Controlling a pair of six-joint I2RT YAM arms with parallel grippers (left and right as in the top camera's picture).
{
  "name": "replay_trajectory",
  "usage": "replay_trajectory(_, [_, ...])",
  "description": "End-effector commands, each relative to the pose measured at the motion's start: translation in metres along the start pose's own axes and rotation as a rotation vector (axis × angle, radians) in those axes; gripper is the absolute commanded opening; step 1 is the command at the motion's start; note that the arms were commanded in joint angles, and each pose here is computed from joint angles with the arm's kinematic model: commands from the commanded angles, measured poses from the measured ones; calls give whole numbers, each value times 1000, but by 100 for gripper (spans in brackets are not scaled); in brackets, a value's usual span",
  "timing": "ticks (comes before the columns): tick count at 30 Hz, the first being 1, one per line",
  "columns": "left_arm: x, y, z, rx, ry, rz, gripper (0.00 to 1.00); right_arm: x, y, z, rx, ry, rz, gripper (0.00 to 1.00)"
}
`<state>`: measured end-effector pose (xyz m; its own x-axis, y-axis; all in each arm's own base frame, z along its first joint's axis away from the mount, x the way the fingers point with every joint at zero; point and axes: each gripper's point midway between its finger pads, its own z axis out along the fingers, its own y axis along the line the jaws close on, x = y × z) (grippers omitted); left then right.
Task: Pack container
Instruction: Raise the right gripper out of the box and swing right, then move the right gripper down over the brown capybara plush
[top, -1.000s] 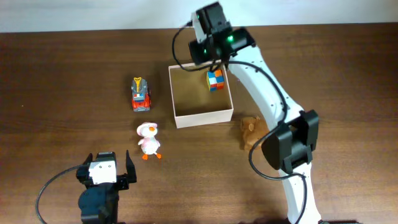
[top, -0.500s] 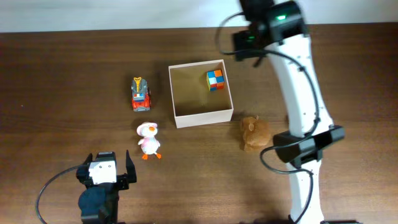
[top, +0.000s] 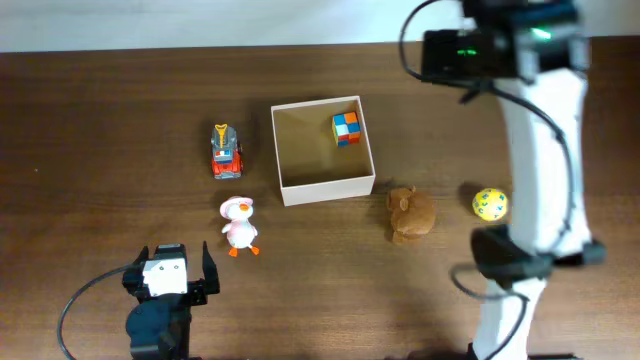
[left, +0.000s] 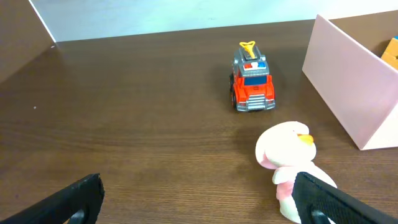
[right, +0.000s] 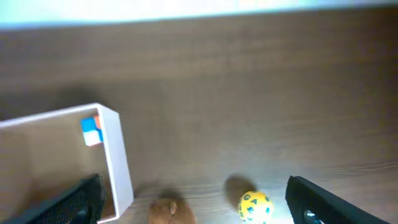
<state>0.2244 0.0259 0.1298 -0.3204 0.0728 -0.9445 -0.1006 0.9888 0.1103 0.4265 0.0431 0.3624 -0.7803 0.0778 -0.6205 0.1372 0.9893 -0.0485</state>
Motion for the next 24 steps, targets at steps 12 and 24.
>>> replay_trajectory(12, [2, -1, 1, 6, 0, 18, 99, 114, -121, -57, 189, 197, 178, 99])
replay_trajectory(24, [2, -1, 1, 6, 0, 18, 99, 192, -75, 75, -4, 417, 100, 99])
